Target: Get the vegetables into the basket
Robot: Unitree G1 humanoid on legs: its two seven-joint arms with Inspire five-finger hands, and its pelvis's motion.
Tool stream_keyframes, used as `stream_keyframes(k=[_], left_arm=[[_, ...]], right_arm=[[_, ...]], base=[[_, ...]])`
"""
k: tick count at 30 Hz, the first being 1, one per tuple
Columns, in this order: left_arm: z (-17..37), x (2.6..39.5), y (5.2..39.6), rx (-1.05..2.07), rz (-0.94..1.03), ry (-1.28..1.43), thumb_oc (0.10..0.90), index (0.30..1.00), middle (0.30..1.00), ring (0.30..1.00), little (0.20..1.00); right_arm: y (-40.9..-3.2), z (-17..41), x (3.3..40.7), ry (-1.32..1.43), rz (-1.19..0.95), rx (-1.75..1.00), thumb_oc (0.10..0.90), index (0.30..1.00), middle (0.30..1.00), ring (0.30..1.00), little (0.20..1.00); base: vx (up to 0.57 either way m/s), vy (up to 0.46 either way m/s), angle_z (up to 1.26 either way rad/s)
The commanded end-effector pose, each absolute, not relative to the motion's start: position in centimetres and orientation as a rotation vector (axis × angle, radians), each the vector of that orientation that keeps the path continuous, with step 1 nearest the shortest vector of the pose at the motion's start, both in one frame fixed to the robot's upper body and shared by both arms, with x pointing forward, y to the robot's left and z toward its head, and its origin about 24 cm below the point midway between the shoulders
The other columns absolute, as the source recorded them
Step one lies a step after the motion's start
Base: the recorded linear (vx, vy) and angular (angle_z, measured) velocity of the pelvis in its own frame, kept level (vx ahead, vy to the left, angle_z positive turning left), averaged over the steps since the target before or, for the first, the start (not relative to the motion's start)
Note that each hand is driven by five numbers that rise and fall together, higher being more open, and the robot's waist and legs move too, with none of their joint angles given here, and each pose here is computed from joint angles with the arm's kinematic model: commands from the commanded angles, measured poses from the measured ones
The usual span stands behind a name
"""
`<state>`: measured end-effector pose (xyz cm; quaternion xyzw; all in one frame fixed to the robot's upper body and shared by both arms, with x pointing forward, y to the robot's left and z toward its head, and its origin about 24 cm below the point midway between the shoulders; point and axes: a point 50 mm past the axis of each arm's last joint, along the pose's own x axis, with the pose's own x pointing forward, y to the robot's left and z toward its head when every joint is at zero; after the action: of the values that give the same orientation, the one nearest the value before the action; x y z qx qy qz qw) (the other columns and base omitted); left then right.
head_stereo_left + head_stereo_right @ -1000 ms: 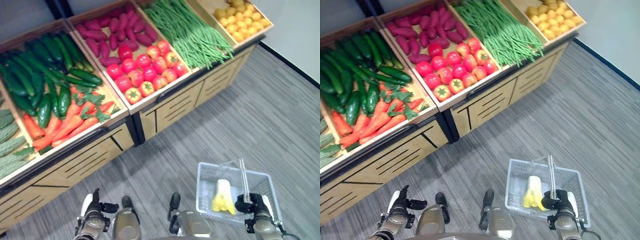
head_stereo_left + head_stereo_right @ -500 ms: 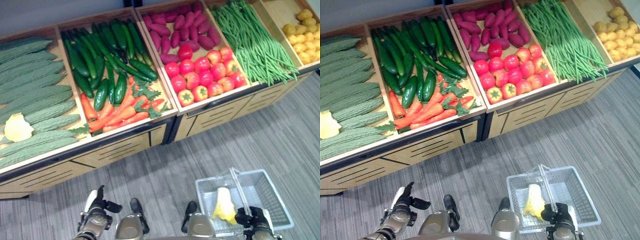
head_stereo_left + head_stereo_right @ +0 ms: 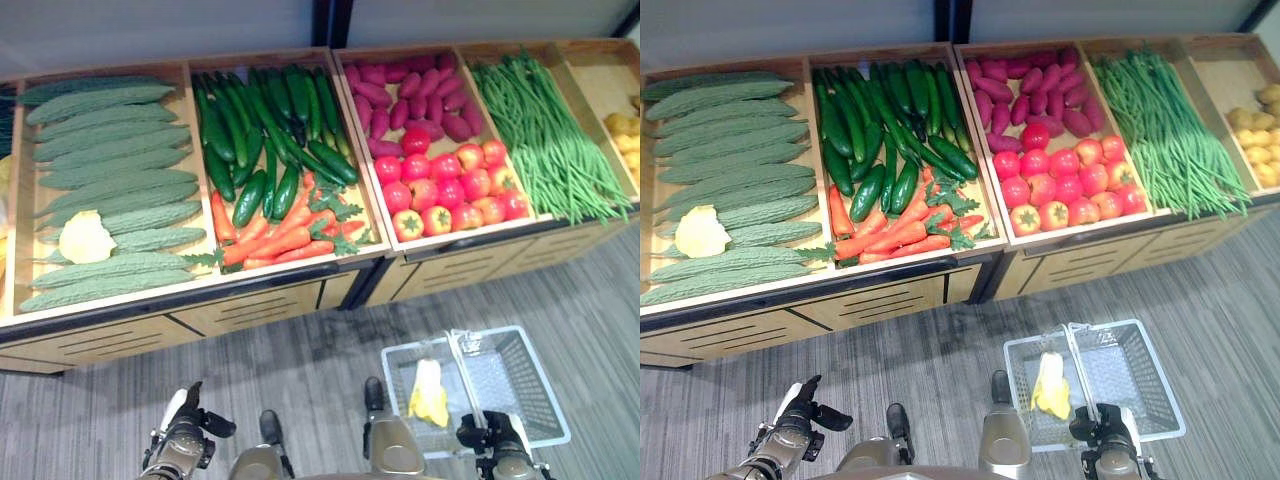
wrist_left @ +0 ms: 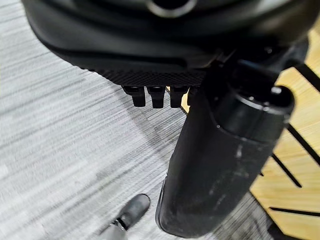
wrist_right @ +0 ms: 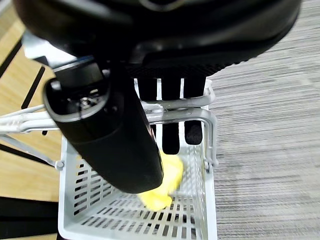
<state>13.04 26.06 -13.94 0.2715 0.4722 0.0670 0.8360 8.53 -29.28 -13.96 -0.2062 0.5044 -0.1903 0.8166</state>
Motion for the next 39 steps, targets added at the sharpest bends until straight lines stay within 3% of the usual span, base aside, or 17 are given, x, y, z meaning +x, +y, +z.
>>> stream_keyframes(k=[1, 11, 22, 25, 26, 28, 32, 35, 39], left_arm=[[-12.8, 14.4, 27.8, 0.581, 0.186, 0.952, 0.9, 1.0, 1.0, 1.0, 1.0], [-13.5, 13.1, 27.3, 0.515, 0.189, 0.974, 0.9, 1.0, 1.0, 1.0, 1.0], [-13.3, 12.5, 28.4, 0.557, 0.211, 1.001, 0.9, 1.0, 1.0, 1.0, 1.0], [-12.3, 12.8, 30.3, 0.551, 0.344, 0.964, 0.9, 1.0, 1.0, 1.0, 1.0], [-10.3, 13.5, 33.2, 0.531, 0.576, 0.86, 0.9, 1.0, 1.0, 1.0, 1.0], [-8.1, 13.6, 36.0, 0.504, 0.855, 0.741, 0.9, 1.0, 1.0, 1.0, 1.0], [-1.0, 16.0, 39.2, 0.582, 1.214, 0.301, 0.9, 1.0, 1.0, 1.0, 1.0], [3.3, 17.2, 39.4, 0.691, 1.286, 0.065, 0.9, 1.0, 1.0, 1.0, 1.0], [7.3, 19.1, 38.1, 0.8, 1.237, -0.155, 0.9, 1.0, 1.0, 1.0, 1.0]], right_arm=[[-33.1, -11.7, 10.0, 0.988, -0.517, -0.484, 0.4, 0.3, 0.3, 0.3, 0.3], [-34.3, -10.6, 11.7, 0.95, -0.474, -0.559, 0.4, 0.3, 0.3, 0.3, 0.3], [-34.5, -11.0, 10.3, 1.016, -0.459, -0.587, 0.4, 0.3, 0.3, 0.3, 0.3], [-34.5, -11.2, 9.8, 1.03, -0.473, -0.585, 0.4, 0.3, 0.3, 0.3, 0.3], [-34.1, -11.4, 9.5, 1.025, -0.476, -0.583, 0.4, 0.3, 0.3, 0.3, 0.3], [-33.4, -11.9, 8.9, 1.037, -0.483, -0.583, 0.4, 0.3, 0.3, 0.3, 0.3], [-32.4, -12.6, 7.6, 1.04, -0.491, -0.607, 0.4, 0.3, 0.3, 0.3, 0.3], [-32.4, -12.6, 7.0, 1.051, -0.505, -0.612, 0.4, 0.3, 0.3, 0.3, 0.3], [-32.4, -12.8, 6.5, 1.073, -0.495, -0.616, 0.4, 0.3, 0.3, 0.3, 0.3]], base=[[0.04, -0.208, -0.05], [0.01, -0.114, -0.08], [0.0, 0.094, 0.03], [0.03, 0.057, 0.05], [0.02, 0.023, 0.08], [0.03, 0.01, 0.09], [0.03, -0.017, 0.2], [0.02, -0.014, 0.1], [0.01, -0.005, 0.06]])
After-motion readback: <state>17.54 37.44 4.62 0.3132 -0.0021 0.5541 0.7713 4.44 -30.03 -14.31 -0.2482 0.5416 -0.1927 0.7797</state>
